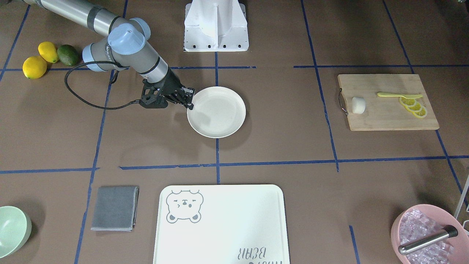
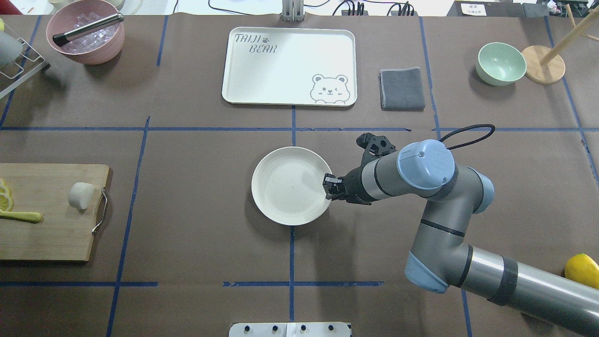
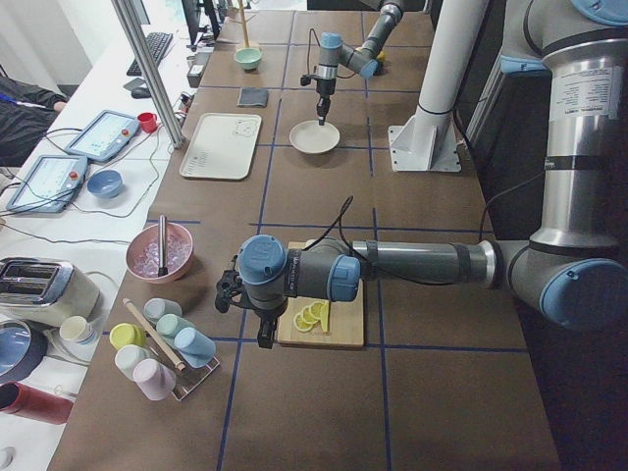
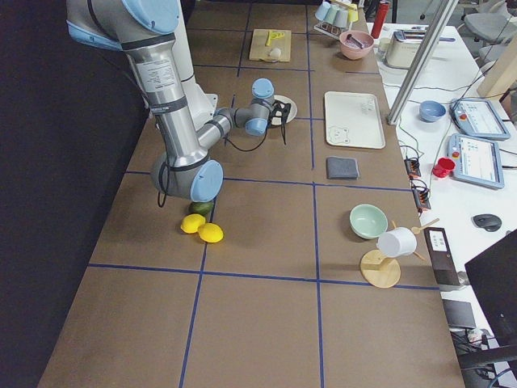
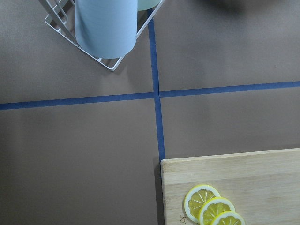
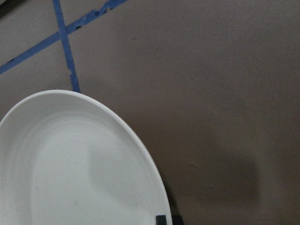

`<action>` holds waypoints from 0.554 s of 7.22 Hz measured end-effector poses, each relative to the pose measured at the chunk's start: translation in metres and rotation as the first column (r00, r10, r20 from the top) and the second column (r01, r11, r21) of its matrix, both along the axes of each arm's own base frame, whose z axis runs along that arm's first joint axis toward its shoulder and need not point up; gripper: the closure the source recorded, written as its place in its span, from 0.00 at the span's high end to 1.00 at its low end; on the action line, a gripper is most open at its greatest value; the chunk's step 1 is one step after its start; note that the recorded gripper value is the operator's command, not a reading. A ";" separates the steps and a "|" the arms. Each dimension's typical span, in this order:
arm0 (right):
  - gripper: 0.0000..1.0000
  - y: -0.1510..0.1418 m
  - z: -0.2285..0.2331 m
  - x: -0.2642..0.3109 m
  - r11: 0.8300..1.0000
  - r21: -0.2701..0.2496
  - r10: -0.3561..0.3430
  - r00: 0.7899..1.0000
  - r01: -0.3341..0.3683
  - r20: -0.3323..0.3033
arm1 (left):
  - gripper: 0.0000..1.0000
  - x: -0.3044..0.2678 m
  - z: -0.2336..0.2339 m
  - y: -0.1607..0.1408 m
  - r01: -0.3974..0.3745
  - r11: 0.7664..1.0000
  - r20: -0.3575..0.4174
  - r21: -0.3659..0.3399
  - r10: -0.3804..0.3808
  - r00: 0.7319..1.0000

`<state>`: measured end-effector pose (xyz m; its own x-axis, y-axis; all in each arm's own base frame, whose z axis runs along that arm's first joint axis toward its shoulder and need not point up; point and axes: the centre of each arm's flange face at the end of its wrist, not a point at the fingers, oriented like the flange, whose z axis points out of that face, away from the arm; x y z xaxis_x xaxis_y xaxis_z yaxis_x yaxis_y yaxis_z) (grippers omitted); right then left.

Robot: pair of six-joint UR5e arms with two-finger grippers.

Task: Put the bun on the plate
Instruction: 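Slide the white plate with the right gripper toward the table center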

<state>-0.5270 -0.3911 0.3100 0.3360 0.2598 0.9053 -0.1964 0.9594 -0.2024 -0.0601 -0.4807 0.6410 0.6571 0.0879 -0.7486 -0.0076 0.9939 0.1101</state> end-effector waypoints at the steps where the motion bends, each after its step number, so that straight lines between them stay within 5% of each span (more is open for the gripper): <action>1: 0.65 0.001 0.002 -0.003 1.000 -0.001 -0.001 1.000 0.001 -0.005 | 1.00 0.000 0.000 0.000 0.000 1.000 0.000 0.000 0.000 1.000; 2: 0.99 0.001 0.003 -0.003 1.000 0.002 -0.003 1.000 0.003 -0.007 | 1.00 0.000 0.000 0.000 0.000 1.000 0.000 0.000 0.000 1.000; 4: 1.00 -0.004 0.003 0.004 1.000 0.003 0.001 1.000 -0.001 -0.004 | 1.00 0.001 -0.001 -0.001 0.000 1.000 0.000 0.000 0.000 1.000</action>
